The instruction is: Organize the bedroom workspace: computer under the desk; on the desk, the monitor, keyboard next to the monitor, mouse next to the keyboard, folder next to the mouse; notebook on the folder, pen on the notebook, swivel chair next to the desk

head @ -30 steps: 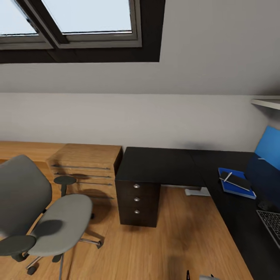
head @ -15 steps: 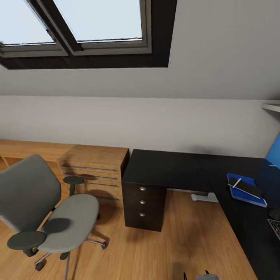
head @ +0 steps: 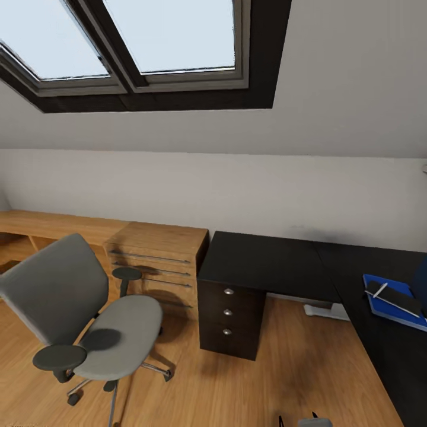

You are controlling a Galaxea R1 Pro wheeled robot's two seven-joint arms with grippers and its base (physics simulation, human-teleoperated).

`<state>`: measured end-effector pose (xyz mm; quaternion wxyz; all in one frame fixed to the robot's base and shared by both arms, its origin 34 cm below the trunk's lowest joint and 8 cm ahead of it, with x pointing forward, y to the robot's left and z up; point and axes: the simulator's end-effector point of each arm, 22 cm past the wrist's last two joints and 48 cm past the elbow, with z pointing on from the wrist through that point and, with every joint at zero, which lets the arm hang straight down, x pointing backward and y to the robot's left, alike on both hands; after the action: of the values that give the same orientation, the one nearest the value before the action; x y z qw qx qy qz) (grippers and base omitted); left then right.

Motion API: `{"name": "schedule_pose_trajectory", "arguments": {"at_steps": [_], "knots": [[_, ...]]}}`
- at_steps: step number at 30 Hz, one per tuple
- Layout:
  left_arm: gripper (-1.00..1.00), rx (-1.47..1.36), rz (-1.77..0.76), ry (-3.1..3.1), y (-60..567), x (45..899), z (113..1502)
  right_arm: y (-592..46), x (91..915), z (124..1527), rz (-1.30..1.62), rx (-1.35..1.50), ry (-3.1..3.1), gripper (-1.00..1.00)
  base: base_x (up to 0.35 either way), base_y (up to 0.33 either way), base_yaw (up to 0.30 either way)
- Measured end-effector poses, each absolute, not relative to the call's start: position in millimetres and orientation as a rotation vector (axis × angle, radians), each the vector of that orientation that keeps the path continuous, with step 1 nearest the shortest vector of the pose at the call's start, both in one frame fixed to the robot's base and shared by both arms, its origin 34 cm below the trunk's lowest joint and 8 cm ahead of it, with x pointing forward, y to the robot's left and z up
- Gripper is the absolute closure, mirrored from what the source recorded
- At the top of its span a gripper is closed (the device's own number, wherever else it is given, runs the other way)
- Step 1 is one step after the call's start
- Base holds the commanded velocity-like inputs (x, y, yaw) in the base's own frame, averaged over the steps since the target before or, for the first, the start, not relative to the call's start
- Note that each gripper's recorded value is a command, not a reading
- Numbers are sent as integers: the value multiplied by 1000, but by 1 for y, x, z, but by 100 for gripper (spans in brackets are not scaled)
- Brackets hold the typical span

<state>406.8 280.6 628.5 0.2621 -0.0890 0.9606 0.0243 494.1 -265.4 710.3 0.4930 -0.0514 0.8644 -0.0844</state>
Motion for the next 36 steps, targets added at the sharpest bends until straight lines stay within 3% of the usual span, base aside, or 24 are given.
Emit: {"name": "schedule_pose_trajectory", "arguments": {"at_steps": [13, 19, 36], "knots": [[-100, -232, 67, 2501, 282, 426, 642, -263, 495, 712, -203, -120, 2097, -100, 0, 0, 230], [-100, -222, 109, 2177, 296, 445, 686, -267, 495, 712, -210, -118, 2099, -100, 0, 0, 281], [-100, -222, 106, 2163, 292, 443, 687, -264, 491, 706, -206, -121, 2124, -100, 0, 0, 274]]}}
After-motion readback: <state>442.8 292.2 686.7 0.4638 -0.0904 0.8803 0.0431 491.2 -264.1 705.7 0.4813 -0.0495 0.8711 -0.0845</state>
